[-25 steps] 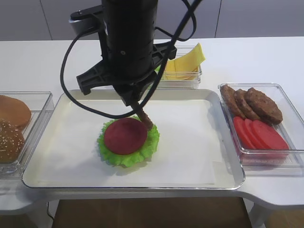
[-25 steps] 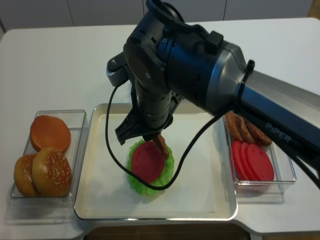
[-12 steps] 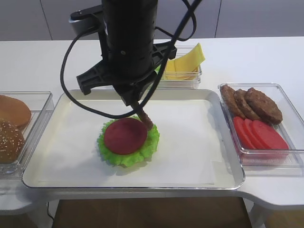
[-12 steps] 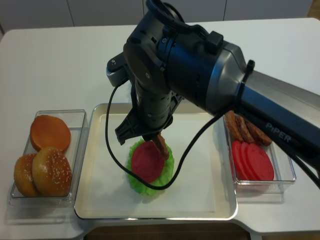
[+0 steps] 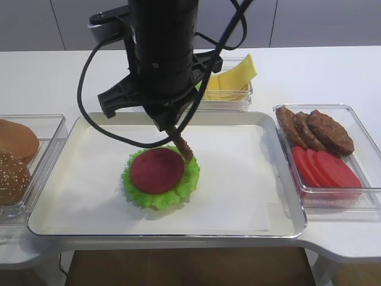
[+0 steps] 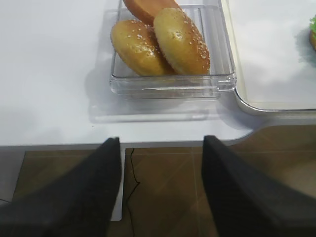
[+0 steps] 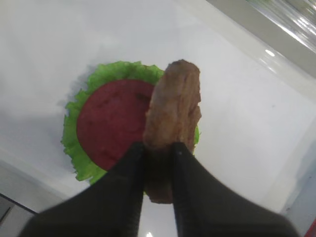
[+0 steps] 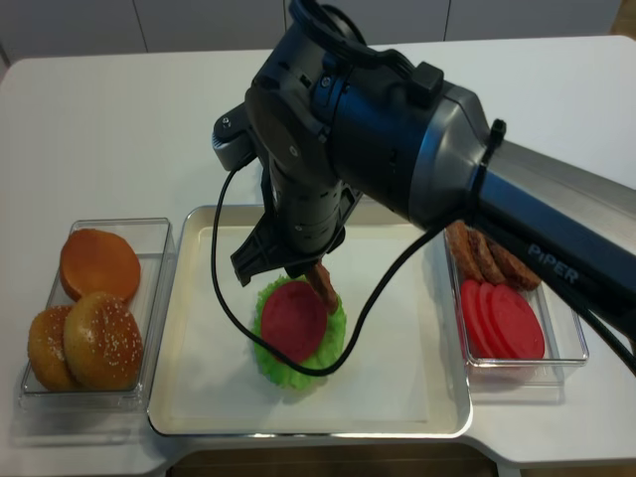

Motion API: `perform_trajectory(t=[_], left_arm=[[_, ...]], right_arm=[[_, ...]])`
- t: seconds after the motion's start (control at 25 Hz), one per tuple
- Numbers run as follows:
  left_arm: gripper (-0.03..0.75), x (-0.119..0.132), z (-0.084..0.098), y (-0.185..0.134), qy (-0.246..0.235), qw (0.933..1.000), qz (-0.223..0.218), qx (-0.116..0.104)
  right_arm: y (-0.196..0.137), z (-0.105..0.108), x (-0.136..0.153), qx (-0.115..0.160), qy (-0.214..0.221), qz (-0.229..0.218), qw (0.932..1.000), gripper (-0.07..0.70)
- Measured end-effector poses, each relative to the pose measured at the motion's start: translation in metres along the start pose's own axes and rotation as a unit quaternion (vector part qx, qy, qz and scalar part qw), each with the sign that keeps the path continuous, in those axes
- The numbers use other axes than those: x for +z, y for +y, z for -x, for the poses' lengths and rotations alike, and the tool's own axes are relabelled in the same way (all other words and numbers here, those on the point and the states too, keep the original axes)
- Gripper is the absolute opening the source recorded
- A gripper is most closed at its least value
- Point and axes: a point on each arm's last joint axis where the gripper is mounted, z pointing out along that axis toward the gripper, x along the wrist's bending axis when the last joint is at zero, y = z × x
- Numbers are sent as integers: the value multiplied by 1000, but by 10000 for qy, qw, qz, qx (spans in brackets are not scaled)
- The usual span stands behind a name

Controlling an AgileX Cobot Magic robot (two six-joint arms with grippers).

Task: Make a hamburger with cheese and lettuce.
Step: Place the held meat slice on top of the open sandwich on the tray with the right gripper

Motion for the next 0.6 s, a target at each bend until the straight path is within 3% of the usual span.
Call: perform_trajectory(t=[0.6], left_arm=[[391,0,0,0,0,10000,0,0]], right_arm=[[0,-1,0,23,68,-23,10000,141]])
